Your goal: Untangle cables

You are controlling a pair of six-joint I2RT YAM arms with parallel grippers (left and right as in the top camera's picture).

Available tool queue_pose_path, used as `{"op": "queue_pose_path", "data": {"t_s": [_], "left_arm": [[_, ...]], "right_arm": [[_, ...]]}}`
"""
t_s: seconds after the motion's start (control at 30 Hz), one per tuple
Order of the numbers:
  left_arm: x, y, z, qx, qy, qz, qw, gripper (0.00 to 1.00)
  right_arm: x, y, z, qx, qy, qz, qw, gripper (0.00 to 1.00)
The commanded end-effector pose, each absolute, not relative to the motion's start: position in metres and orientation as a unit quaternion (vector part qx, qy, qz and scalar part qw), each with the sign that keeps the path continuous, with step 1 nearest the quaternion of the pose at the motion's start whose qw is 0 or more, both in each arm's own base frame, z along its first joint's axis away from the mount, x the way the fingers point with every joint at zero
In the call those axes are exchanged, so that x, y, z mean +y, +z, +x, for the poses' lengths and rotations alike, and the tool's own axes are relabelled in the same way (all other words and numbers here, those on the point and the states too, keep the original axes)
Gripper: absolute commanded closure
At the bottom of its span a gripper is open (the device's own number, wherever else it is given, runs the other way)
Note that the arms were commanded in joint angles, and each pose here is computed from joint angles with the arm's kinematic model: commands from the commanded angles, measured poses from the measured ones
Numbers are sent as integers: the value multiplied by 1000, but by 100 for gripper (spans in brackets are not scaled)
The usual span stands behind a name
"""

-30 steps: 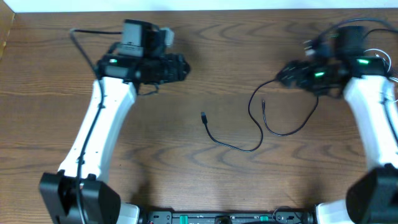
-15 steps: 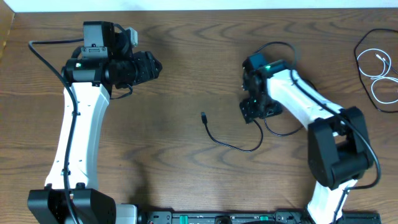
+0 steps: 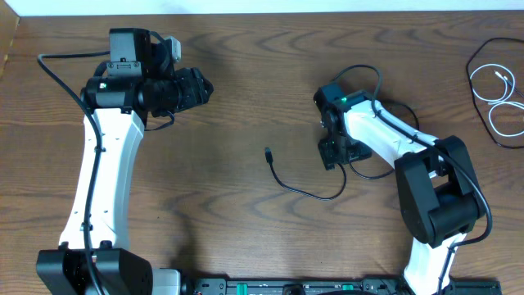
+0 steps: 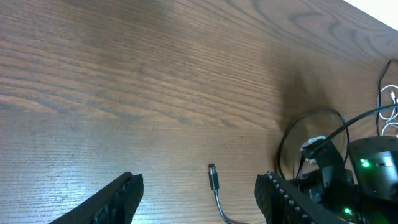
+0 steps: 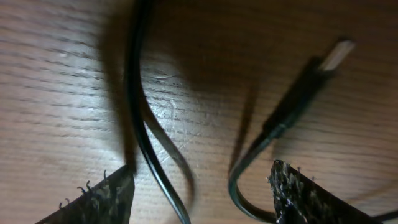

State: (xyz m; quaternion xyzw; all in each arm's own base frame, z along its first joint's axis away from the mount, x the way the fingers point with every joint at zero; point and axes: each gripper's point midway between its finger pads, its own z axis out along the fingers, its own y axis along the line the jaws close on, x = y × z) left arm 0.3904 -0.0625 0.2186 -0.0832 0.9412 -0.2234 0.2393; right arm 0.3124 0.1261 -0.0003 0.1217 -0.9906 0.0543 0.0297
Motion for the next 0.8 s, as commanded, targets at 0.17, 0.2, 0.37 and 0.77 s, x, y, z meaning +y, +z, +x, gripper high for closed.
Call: {"op": "queue_pose_path", "data": {"t_s": [0.17,0.2,0.37,0.77], "left_arm": [[-62,226,387,939,-229,-86,243,37],[-62,225,386,940,-228,-87,239,37],[-62,223,381,942,-227,-89,229,37],[-62,220,377,945,-226,-92,218,37]], "right_arm": [[120,-19,298,-991,70,105,40,46],[120,-19,298,-992,70,99,40,53],[122,-21,297,-994,65,75,38,99],[150,67,354,-995,-25,89,-27,99]]}}
